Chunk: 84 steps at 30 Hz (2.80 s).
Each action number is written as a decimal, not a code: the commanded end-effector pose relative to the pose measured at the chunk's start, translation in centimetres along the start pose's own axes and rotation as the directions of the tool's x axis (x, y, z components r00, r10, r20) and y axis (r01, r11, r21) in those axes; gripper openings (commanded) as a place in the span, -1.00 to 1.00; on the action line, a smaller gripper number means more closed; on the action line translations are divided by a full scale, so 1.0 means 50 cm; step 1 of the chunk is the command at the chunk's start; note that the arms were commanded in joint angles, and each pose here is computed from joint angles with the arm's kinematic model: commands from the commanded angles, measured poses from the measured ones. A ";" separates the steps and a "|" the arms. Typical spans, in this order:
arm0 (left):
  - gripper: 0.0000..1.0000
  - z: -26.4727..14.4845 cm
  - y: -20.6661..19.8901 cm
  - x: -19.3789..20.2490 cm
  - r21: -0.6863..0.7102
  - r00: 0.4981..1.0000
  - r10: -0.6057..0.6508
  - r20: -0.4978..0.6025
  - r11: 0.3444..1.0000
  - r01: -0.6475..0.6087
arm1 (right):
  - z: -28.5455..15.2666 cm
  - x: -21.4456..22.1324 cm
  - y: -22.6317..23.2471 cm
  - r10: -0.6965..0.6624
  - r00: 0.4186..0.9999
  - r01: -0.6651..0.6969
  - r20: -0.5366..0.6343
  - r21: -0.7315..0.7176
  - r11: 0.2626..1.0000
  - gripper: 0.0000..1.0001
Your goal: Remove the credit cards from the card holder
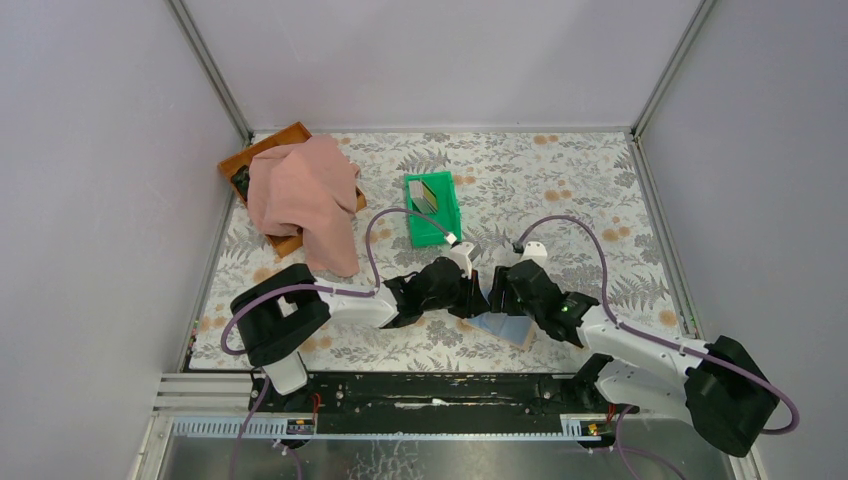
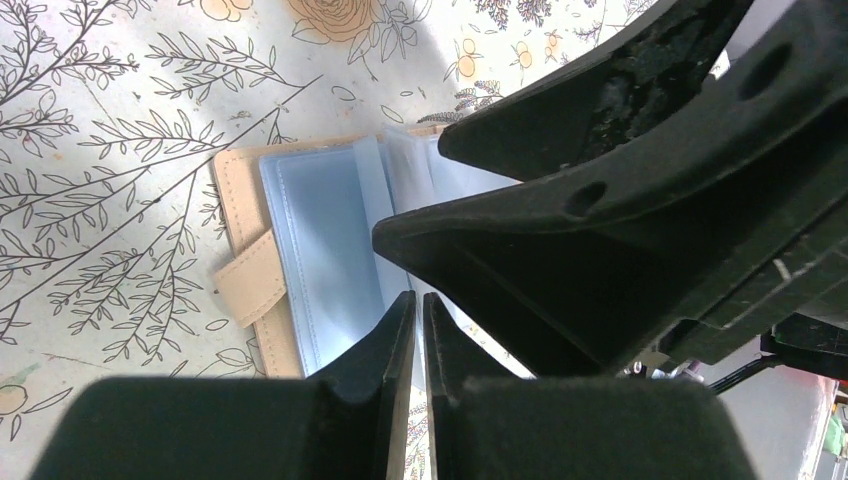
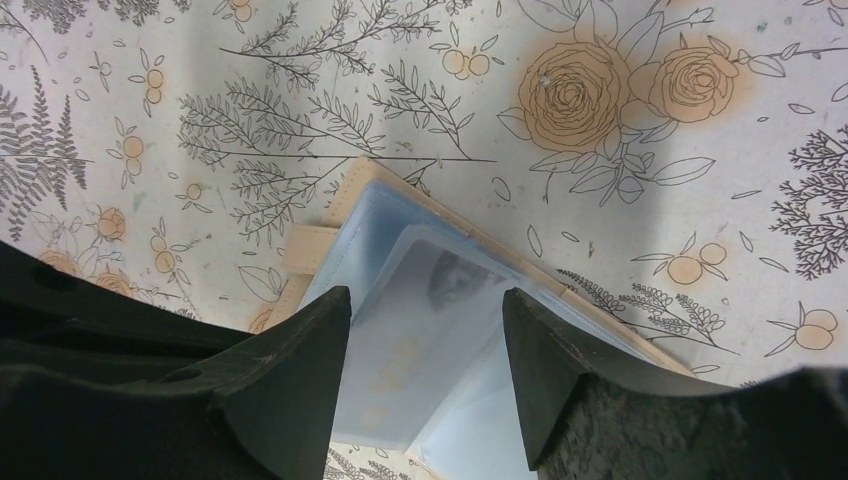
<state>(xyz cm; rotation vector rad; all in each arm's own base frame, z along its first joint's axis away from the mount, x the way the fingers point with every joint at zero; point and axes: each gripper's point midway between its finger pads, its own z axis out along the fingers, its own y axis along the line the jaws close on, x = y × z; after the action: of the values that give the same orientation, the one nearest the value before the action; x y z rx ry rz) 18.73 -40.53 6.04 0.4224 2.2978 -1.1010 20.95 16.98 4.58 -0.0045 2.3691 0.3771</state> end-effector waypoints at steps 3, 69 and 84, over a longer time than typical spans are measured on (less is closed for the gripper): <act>-0.75 -0.010 -0.018 -0.011 0.025 1.000 0.014 0.025 1.000 -0.015 | 0.000 -0.032 0.017 0.023 0.998 -0.021 0.050 -0.029 0.999 0.30; -1.00 -0.008 0.144 -0.069 -0.326 0.995 0.053 0.087 0.945 -0.022 | -0.038 0.071 -0.047 0.270 0.963 -0.270 -0.022 0.013 0.963 -1.00; 0.57 -0.031 0.152 -0.123 -0.247 0.987 -0.013 0.159 0.968 0.053 | -0.076 0.179 0.030 0.127 0.981 -0.135 -0.148 -0.049 0.990 -1.00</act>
<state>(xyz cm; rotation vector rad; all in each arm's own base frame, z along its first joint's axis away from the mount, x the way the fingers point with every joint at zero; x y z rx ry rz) 26.24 -34.61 3.69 0.2084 2.3408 -0.7288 12.63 17.22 1.67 0.0611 2.5073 0.5219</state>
